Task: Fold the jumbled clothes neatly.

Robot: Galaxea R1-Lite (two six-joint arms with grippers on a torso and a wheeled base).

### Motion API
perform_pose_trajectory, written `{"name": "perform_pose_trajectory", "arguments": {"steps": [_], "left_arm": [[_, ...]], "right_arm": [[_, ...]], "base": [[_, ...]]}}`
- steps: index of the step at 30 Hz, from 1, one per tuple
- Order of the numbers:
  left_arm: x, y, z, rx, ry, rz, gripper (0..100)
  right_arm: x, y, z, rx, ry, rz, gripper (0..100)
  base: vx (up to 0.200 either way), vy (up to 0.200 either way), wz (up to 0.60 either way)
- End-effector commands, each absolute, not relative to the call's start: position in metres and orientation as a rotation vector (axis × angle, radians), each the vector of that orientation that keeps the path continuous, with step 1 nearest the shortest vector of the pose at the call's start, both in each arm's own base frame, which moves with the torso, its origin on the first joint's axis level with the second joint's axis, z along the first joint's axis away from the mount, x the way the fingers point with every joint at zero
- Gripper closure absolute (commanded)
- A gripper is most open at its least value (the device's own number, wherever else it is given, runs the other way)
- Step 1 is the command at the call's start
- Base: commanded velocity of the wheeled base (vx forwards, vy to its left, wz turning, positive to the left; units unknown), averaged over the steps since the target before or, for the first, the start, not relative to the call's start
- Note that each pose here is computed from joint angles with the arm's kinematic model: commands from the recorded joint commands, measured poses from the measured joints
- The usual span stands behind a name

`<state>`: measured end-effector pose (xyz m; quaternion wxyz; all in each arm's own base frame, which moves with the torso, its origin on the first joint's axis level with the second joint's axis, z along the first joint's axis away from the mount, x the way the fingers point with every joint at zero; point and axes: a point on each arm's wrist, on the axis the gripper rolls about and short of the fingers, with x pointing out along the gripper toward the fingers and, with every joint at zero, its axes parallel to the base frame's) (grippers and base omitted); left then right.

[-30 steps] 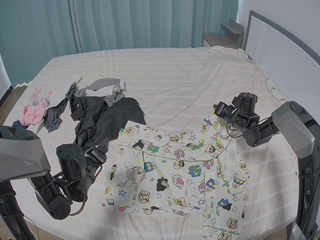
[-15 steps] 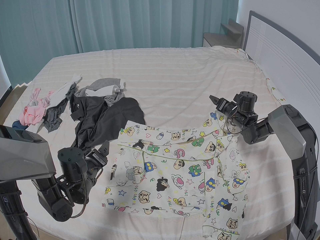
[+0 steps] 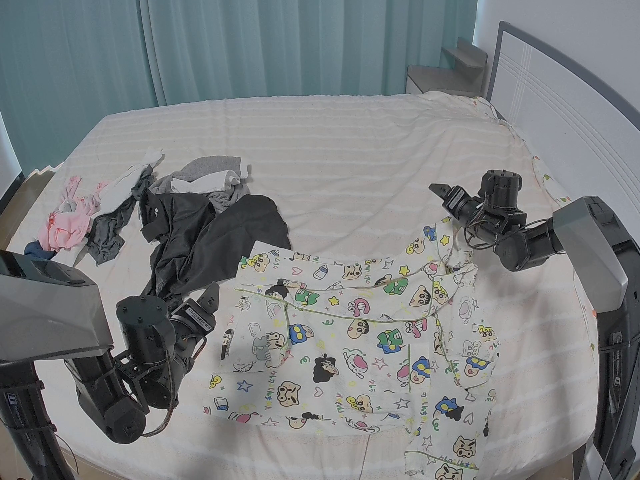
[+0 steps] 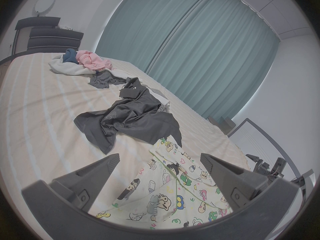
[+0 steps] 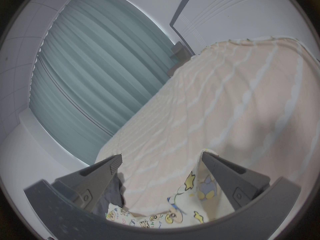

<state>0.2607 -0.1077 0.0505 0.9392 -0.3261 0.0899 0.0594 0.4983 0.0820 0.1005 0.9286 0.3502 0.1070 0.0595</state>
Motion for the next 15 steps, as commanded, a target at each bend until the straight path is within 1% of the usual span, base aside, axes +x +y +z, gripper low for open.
{"name": "perform_pose_trajectory", "arguments": {"steps": [1,4,6,8,12,15], "left_arm": [[0.261,-0.108,0.052,-0.674,0.170,0.116,0],[0.261,-0.108,0.051,-0.673,0.171,0.117,0],[0.261,-0.108,0.050,-0.673,0.174,0.118,0],[0.261,-0.108,0.050,-0.672,0.176,0.117,0],[0.261,-0.108,0.050,-0.673,0.174,0.116,0],[0.261,-0.108,0.050,-0.673,0.174,0.116,0]], "right_arm": [[0.488,0.068,0.122,0.722,0.198,0.102,0],[0.478,0.061,0.117,0.703,0.244,0.092,0],[0.470,0.055,0.102,0.633,0.303,0.109,0],[0.468,0.052,0.095,0.589,0.318,0.113,0],[0.460,0.048,0.092,0.558,0.325,0.114,0],[0.456,0.044,0.102,0.549,0.303,0.123,0]], "base": [[0.000,0.000,0.00],[0.000,0.000,0.00],[0.000,0.000,0.00],[0.000,0.000,0.00],[0.000,0.000,0.00],[0.000,0.000,0.00]]}}
